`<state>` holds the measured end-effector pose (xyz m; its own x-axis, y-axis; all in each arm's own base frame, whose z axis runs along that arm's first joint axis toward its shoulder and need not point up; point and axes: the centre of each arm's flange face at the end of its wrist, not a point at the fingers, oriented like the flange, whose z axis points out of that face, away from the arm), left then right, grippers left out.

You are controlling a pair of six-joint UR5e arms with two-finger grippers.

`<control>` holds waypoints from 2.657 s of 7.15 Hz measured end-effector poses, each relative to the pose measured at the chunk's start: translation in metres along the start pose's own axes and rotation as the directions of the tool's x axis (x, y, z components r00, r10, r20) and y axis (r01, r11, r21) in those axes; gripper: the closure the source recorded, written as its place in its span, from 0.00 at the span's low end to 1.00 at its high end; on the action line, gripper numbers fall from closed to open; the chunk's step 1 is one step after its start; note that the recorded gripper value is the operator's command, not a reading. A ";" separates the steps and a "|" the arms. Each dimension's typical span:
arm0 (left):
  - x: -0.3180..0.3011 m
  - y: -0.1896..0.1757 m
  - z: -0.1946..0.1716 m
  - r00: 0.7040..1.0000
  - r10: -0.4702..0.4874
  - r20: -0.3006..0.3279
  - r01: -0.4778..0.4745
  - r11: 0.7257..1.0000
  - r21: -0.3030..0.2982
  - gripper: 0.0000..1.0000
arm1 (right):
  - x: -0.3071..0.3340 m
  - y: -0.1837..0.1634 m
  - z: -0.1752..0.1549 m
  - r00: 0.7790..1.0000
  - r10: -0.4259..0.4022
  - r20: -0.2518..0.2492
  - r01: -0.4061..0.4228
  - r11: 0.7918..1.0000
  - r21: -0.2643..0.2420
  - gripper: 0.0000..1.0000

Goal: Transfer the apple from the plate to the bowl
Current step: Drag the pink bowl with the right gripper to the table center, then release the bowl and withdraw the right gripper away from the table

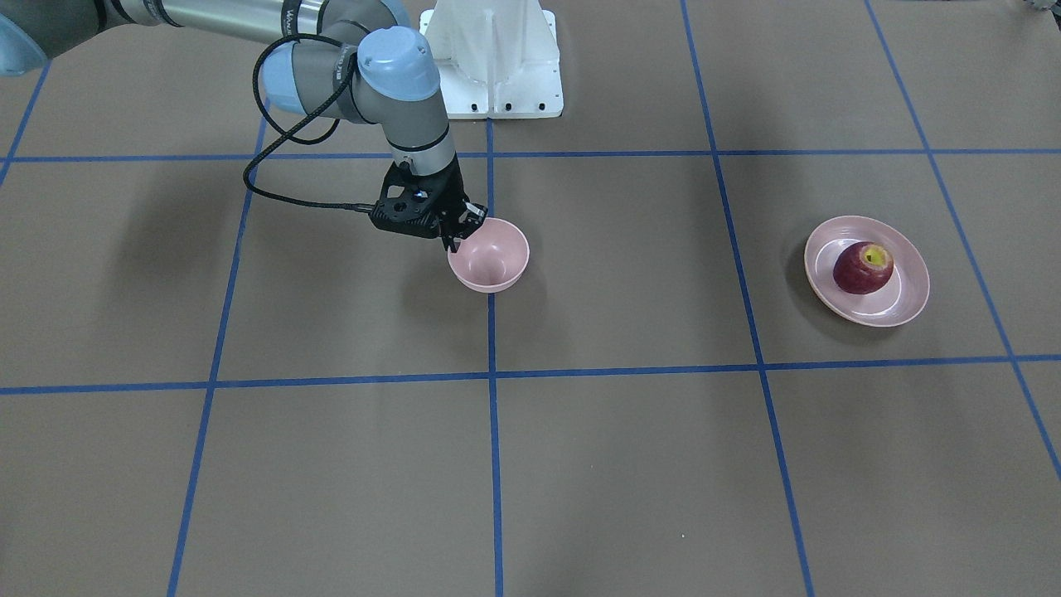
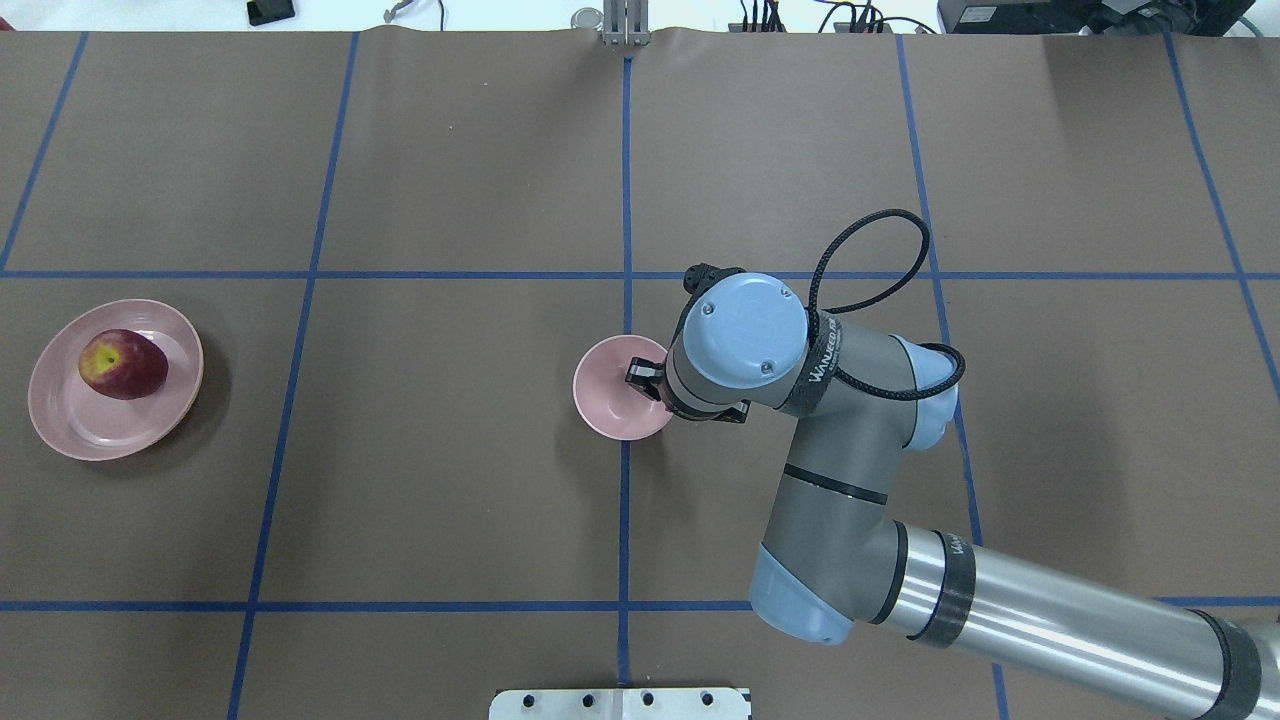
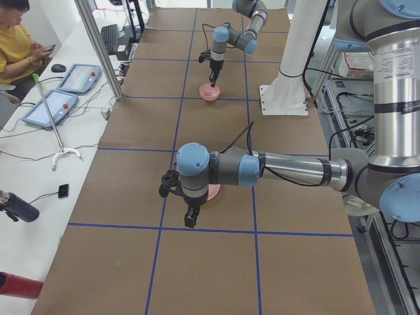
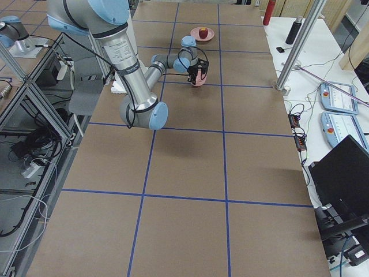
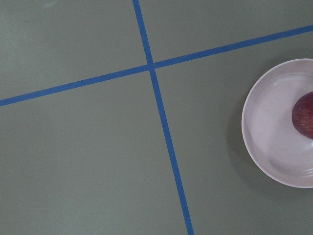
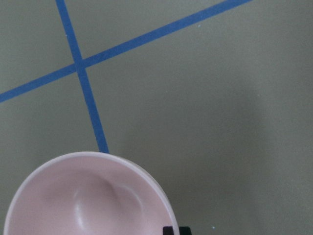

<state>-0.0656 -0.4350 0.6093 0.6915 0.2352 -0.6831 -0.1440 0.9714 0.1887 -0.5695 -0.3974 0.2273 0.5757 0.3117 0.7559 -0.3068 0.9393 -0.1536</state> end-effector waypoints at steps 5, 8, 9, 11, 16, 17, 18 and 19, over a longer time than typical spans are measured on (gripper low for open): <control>0.000 0.000 0.000 1.000 -0.001 0.000 0.001 1.000 -0.001 0.02 | -0.008 -0.001 -0.006 1.000 -0.013 0.023 0.012 1.000 0.022 0.00; 0.007 -0.007 -0.008 1.000 0.015 0.005 -0.015 1.000 0.019 0.02 | -0.001 -0.066 -0.051 0.998 -0.025 0.063 0.021 0.998 0.061 0.00; 0.012 -0.017 -0.015 0.999 0.032 0.010 -0.032 0.999 0.038 0.02 | 0.022 -0.115 -0.069 0.997 -0.050 0.052 0.048 0.998 0.044 0.00; 0.013 -0.040 -0.021 0.998 0.054 0.016 -0.055 0.997 0.061 0.01 | 0.109 -0.222 -0.103 0.986 -0.169 -0.005 0.169 0.986 0.007 0.00; 0.037 -0.055 -0.021 0.988 0.082 -0.130 -0.068 0.992 0.104 0.01 | 0.424 -0.359 -0.180 0.881 -0.459 -0.113 0.451 0.888 -0.090 0.00; 0.058 -0.068 -0.013 0.986 0.080 -0.148 -0.067 0.994 0.087 0.01 | 0.495 -0.359 -0.192 0.859 -0.498 -0.120 0.487 0.866 -0.111 0.00; 0.075 -0.077 -0.006 0.985 0.064 -0.157 -0.053 0.996 0.073 0.00 | 0.559 -0.351 -0.202 0.840 -0.528 -0.123 0.514 0.848 -0.130 0.00; 0.089 -0.082 0.003 0.986 0.058 -0.157 -0.047 0.996 0.074 0.00 | 0.607 -0.338 -0.208 0.830 -0.544 -0.122 0.528 0.837 -0.145 0.00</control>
<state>0.0094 -0.4937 0.5351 0.5623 0.2931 -0.7733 -0.1231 0.9543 0.2722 0.0416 -0.4961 0.6056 0.7376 -0.2350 0.6331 0.1565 0.9715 0.1782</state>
